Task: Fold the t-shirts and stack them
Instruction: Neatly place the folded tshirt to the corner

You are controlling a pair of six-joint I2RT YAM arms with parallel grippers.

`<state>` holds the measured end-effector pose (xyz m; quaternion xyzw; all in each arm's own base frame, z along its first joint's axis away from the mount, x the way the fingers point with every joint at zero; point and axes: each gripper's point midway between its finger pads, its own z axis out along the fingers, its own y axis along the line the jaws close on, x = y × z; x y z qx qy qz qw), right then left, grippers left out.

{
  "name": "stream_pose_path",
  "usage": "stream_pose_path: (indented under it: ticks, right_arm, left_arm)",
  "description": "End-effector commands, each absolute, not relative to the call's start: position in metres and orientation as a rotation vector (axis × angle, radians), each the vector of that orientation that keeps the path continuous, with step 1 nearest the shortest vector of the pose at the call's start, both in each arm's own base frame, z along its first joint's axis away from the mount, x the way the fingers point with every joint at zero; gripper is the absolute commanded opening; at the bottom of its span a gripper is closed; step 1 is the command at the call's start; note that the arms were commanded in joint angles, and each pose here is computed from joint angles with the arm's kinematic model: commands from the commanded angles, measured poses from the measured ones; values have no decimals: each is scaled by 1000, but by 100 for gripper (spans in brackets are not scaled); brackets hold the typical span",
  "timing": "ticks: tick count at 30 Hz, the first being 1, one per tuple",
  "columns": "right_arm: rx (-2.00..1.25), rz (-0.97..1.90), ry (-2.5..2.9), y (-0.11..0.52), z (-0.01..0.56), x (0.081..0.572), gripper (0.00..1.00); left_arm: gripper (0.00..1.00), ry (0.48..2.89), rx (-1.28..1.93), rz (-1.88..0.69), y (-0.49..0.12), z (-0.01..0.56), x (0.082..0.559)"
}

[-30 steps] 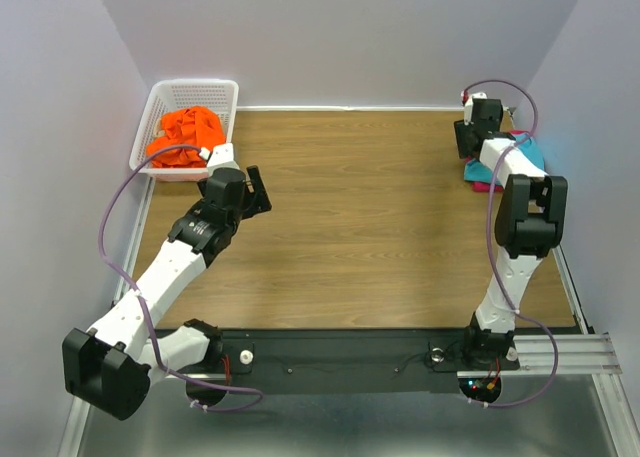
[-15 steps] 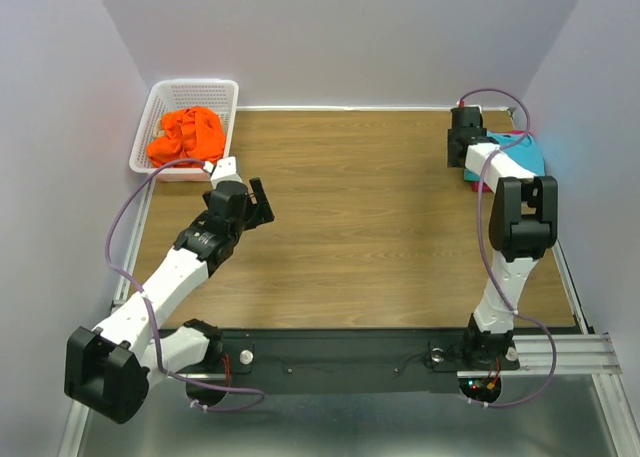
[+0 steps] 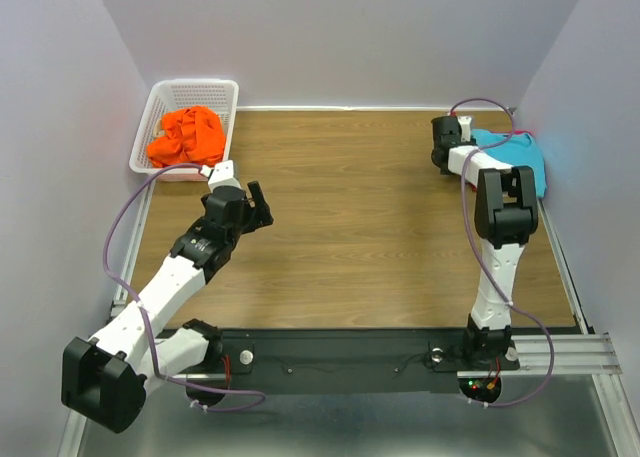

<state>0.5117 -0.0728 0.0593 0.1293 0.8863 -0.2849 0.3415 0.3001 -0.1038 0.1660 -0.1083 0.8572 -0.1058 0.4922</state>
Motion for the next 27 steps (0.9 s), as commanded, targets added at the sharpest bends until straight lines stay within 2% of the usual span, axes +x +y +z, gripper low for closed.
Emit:
stream_pose_path:
  ticks: [1,11,14,21,27]
  right_arm:
    - [414,-860,2208,-82,75,521,50]
    - [383,-1141,2163,-104,80,514,49]
    - [378,-1150,2170,-104,74,515,39]
    - [269,-1153,2201,-97,87,513,1]
    - [59,-1103,2324,-81,108,492,1]
  left_arm:
    - [88,2045,-262,-272,-103,174,300]
    - [88,2045,-248,-269,-102,172,298]
    - [88,2041,-246,-272,-102,173,297]
    - [88,2039,-246,-266,-100,174,295]
    - [88,2019,-248,-288,-102,180,296]
